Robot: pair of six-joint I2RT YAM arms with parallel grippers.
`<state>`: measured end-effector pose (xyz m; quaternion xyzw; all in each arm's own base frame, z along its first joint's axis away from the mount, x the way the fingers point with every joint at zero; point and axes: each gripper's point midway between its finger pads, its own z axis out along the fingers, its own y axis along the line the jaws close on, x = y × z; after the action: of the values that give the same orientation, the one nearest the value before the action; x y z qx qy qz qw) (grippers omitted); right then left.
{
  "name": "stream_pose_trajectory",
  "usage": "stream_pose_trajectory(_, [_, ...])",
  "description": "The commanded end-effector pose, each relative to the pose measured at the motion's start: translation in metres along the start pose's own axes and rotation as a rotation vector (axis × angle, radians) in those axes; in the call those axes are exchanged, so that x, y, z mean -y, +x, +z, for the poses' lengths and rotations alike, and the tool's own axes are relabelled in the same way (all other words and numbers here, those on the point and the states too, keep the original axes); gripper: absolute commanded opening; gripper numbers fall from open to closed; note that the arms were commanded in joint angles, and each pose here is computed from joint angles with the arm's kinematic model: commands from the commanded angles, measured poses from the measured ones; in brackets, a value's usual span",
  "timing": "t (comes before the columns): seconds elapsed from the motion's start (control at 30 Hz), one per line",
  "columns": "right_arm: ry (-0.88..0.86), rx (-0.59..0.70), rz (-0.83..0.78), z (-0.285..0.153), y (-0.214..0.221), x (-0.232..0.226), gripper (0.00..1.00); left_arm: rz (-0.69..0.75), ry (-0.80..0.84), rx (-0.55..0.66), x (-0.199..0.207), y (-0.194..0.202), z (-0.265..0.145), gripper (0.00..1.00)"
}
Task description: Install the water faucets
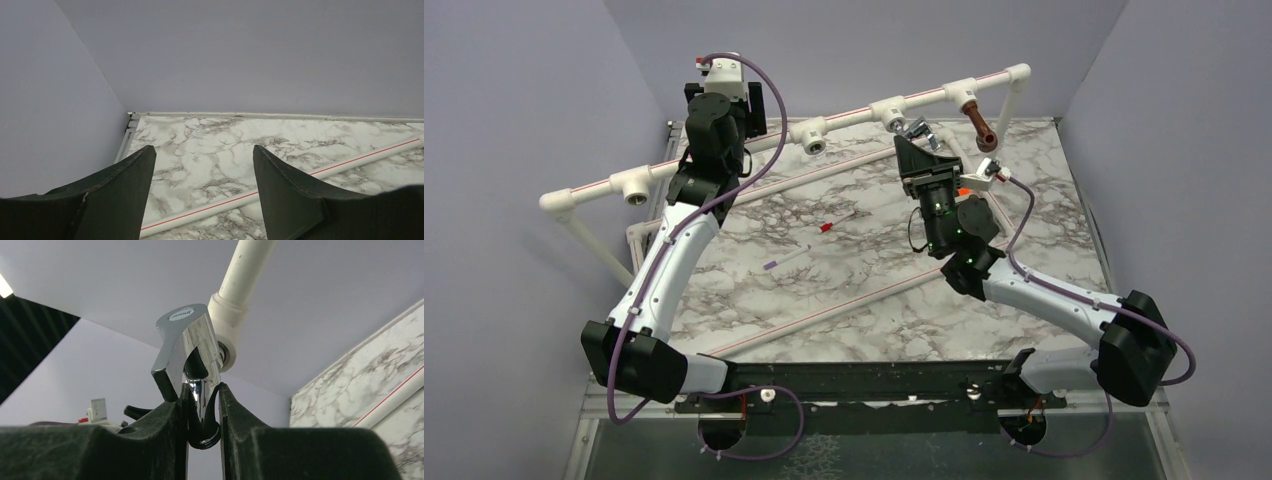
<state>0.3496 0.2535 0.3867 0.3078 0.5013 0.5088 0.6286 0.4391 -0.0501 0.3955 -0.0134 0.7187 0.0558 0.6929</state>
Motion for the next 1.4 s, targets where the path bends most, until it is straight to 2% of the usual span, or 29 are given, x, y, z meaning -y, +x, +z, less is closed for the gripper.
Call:
stream_pose_trajectory(0.0, [0.143, 0.003, 0.153, 0.001, 0.007, 0.029, 0.01, 0.030, 0.005, -0.089, -0.005, 0.025, -0.004, 0.73])
stream_pose_trajectory(0.57, [0.314, -0.082, 0.438, -0.002, 0.024, 0.030, 0.01, 0.023, 0.009, -0.085, -0.005, 0.023, -0.005, 0.73])
stream_pose_trajectory(0.9, [0.344, -0.102, 0.443, -0.002, 0.031, 0.035, 0.02, 0.024, 0.009, -0.085, -0.005, 0.023, -0.005, 0.73])
stream_pose_trajectory(0.97, [0.344, -0.101, 0.425, -0.003, 0.030, 0.036, 0.15, 0.025, 0.009, -0.087, -0.004, 0.024, -0.004, 0.73])
stream_pose_trajectory(1.13, [0.325, -0.092, 0.390, -0.004, 0.027, 0.037, 0.39, 0.026, 0.010, -0.091, -0.004, 0.025, -0.004, 0.73])
stream_pose_trajectory(1.23, [0.316, -0.080, 0.374, -0.004, 0.023, 0.037, 0.51, 0.028, 0.008, -0.091, -0.004, 0.025, -0.004, 0.73])
stream_pose_trajectory(1.37, [0.311, -0.075, 0.355, -0.006, 0.020, 0.035, 0.61, 0.029, 0.007, -0.096, -0.004, 0.027, -0.002, 0.73])
